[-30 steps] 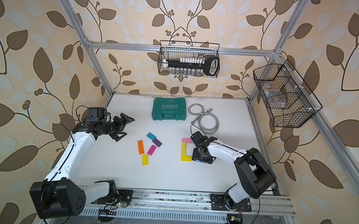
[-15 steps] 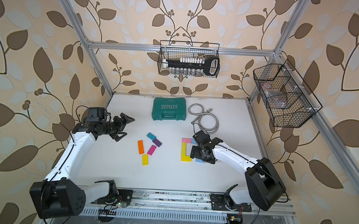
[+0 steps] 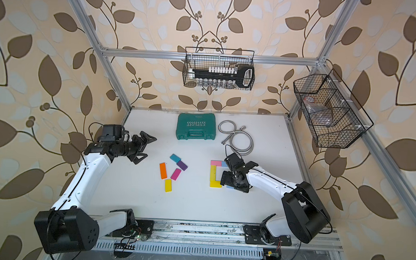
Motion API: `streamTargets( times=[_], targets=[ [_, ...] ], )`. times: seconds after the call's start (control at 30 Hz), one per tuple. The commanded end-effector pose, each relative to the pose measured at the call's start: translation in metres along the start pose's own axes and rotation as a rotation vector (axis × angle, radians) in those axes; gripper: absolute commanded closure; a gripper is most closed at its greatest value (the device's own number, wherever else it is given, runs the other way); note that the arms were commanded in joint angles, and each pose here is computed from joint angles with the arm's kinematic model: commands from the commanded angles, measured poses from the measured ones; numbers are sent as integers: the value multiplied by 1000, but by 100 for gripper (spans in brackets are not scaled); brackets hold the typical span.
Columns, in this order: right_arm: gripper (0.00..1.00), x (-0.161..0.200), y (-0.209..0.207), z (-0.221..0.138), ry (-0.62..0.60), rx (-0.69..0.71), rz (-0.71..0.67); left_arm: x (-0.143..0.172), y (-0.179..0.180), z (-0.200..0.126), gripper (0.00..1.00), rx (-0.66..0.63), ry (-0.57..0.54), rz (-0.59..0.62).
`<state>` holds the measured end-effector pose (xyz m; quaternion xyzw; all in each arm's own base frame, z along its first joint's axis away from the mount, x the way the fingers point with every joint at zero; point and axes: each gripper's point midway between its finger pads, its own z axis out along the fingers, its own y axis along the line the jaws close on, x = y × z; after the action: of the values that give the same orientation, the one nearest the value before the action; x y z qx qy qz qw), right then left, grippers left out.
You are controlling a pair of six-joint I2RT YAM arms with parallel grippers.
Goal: Assemble the letter c with building blocks
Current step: Assemble the building block at the center of the board.
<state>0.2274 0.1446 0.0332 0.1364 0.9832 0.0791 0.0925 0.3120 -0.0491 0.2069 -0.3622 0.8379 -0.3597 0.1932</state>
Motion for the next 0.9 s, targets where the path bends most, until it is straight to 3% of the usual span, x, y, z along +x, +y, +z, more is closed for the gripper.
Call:
streamTargets(
  times=[0.0, 0.87],
  targets=[
    [3, 3, 0, 7, 26, -11, 18, -1, -5, -1, 1, 17, -8, 14],
    [4, -6, 12, 10, 22, -40, 1, 0, -5, 1, 1, 17, -5, 16]
  ],
)
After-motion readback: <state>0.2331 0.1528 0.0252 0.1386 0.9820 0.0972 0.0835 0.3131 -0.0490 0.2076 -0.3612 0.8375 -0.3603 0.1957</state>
